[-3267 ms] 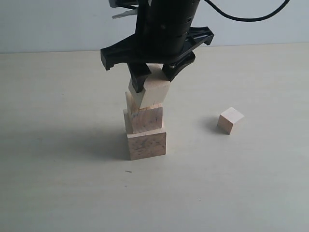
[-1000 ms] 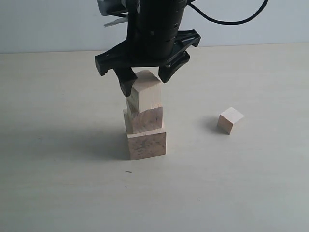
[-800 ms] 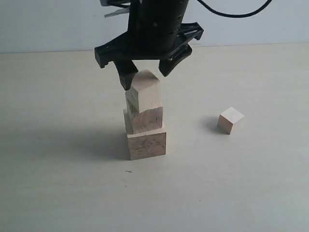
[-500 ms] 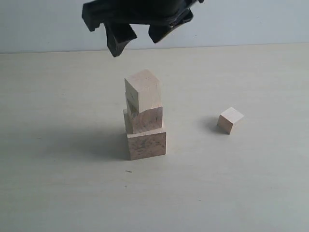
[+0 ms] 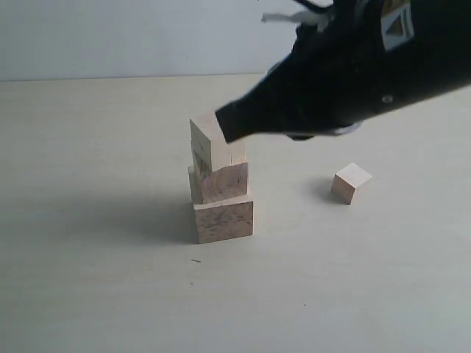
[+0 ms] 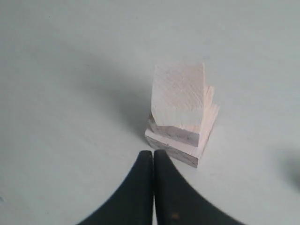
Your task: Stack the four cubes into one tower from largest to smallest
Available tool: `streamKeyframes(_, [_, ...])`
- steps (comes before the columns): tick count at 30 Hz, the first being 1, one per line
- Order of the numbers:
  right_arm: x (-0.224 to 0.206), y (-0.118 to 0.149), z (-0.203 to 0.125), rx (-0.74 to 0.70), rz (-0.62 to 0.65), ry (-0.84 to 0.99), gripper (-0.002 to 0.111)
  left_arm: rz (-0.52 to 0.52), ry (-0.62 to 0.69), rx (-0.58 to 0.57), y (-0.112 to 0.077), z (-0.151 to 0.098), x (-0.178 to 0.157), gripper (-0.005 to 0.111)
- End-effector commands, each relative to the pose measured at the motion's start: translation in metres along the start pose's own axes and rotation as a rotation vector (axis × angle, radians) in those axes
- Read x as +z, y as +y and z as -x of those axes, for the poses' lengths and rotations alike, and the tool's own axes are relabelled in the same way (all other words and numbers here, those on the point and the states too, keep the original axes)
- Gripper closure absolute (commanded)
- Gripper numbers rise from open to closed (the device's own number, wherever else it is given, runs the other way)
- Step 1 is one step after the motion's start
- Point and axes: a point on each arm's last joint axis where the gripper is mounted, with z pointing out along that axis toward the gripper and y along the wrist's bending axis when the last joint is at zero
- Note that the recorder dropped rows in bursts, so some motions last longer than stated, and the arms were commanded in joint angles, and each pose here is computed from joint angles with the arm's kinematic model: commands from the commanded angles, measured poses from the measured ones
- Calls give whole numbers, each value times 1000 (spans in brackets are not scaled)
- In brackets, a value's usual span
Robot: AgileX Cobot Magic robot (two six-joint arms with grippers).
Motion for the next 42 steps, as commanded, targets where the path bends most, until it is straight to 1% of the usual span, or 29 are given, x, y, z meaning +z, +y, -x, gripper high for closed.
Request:
streamKeyframes(1, [17,-1,-8,-29,16,-49,108,1,-7,0,0,0,0,107])
streamKeyframes(7, [40,3,-9,-56,63,-21,108,1,-7,0,0,0,0,107])
streamKeyframes(18, [74,2,-14,-124,51,19,108,1,-7,0,0,0,0,107])
streamKeyframes(29, [79,2,-11,-139,51,-29,108,1,-7,0,0,0,0,107])
streamKeyframes(42, [96,0,-17,-141,43,21,108,1,-7,0,0,0,0,107])
